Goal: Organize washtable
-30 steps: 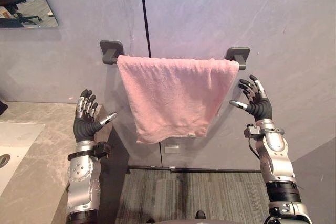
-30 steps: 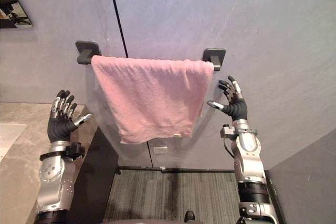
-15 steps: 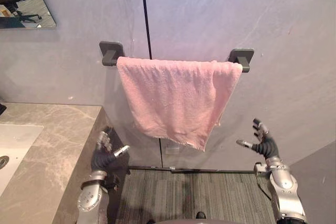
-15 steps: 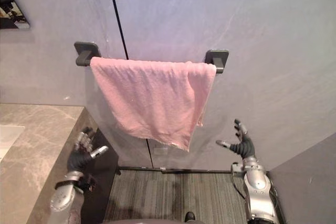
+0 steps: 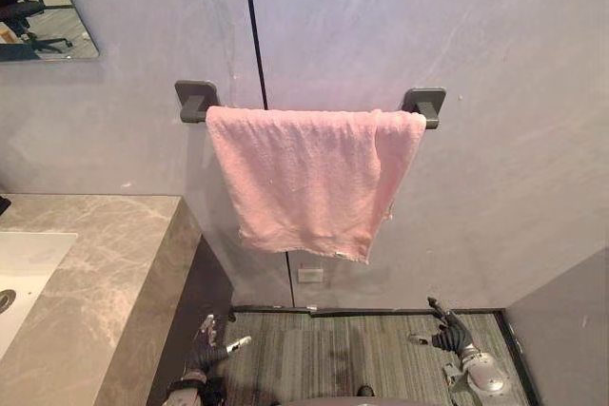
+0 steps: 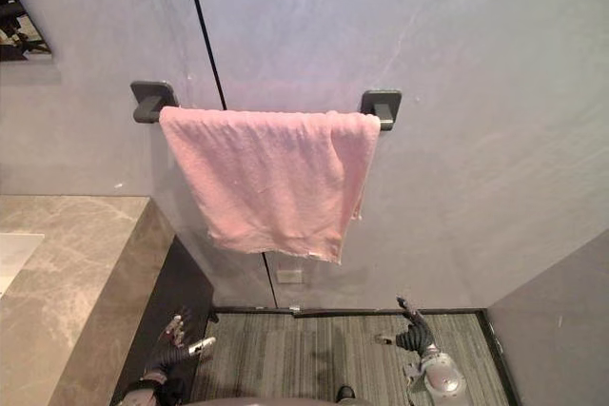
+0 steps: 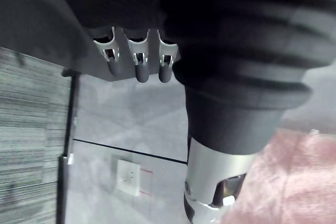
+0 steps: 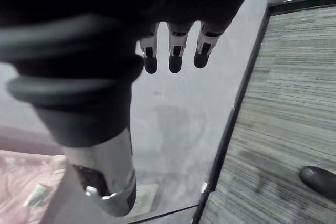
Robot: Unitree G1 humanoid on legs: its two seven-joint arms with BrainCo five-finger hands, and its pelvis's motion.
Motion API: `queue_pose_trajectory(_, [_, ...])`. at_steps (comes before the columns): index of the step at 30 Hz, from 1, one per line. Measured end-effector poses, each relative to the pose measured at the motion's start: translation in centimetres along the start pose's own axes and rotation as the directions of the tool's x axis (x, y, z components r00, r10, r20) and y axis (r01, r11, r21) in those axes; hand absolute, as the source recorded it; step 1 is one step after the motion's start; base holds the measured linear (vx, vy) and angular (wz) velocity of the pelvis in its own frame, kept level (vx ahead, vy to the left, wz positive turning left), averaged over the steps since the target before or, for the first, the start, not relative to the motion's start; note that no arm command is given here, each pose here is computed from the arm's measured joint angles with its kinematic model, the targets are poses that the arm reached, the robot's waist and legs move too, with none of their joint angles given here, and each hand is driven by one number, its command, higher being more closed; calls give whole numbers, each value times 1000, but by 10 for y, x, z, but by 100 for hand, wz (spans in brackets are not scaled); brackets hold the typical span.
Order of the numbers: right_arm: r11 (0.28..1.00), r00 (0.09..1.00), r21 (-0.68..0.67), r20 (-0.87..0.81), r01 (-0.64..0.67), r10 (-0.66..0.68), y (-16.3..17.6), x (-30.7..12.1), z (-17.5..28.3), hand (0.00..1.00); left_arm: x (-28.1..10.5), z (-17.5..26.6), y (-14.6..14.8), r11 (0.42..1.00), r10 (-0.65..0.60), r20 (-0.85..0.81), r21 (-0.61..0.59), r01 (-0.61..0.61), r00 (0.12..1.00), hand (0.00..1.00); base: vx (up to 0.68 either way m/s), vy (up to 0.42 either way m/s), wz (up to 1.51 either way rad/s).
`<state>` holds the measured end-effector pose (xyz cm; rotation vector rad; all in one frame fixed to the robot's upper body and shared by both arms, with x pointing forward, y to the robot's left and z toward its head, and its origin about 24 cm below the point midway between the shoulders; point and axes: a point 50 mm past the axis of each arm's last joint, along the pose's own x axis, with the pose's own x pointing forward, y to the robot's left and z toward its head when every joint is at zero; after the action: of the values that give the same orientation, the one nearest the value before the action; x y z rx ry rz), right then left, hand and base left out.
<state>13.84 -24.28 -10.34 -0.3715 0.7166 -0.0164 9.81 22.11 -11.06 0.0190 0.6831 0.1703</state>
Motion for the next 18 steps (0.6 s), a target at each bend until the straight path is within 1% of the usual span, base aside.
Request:
queue_pose_trajectory(2, [1000, 999, -2, -50, -2, 2, 3, -3, -12, 0, -4, -13, 2, 1000, 10, -56, 14, -9, 998, 0, 0, 0, 0])
queue_pose_trajectory(6, [1000, 995, 3, -101, 2, -2, 5, -8, -25, 0, -9, -27, 5, 999, 36, -115, 30, -32, 993, 0, 0, 0, 0])
queue_pose_trajectory(14, [1000, 984, 18, -179, 1, 3, 8, -11, -42, 0, -14, -42, 7, 998, 63, -183, 32, -58, 981, 0, 0, 0, 0])
queue_pose_trajectory(18, [1000, 982, 28, -188, 14, -9, 7, -11, -43, 0, -15, -45, 7, 996, 76, -193, 53, -68, 978, 0, 7, 5, -8])
